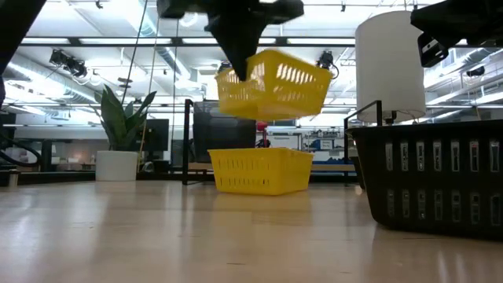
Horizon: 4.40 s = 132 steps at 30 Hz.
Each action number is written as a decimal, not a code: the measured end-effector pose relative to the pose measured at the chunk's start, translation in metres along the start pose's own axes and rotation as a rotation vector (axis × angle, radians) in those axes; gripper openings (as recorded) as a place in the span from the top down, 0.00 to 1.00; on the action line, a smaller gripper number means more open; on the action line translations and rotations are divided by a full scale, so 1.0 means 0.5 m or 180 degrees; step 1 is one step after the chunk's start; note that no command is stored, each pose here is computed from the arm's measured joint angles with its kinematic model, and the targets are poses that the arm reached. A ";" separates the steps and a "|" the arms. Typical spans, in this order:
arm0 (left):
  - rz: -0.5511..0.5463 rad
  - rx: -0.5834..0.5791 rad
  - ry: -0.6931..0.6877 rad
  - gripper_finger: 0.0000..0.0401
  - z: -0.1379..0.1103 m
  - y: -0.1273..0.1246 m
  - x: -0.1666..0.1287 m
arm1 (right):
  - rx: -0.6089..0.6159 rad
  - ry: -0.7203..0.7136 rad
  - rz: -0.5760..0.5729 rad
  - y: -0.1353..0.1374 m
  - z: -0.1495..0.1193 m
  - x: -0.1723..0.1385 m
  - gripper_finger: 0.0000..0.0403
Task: Stack baskets on shelf by color
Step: Stack the middle yellow basket on top of the top yellow basket, then stack the middle black basket on top of the top black basket
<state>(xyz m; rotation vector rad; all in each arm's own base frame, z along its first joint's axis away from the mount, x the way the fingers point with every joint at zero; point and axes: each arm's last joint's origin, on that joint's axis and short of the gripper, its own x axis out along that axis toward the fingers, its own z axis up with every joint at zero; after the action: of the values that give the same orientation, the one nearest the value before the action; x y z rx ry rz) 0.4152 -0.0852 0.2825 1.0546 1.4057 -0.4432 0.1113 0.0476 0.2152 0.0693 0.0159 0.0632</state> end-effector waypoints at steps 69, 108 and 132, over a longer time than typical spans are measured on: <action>-0.0181 0.2105 -0.0305 0.88 0.021 0.008 0.097 | 0.0000 0.0001 -0.0001 0.000 0.000 0.000 0.94; -0.0947 -0.2395 -0.1392 0.71 0.070 0.038 0.095 | 0.0000 0.0000 -0.0001 0.000 0.000 0.000 0.94; -0.0683 -0.3041 -0.3230 0.71 0.269 -0.016 0.021 | 0.0000 -0.0001 0.0000 0.000 0.000 0.000 0.94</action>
<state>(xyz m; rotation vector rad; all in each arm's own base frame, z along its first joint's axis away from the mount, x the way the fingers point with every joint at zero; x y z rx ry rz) 0.4882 -0.1936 0.2478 -0.1470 0.6273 -0.3127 0.1113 0.0476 0.2152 0.0694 0.0155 0.0632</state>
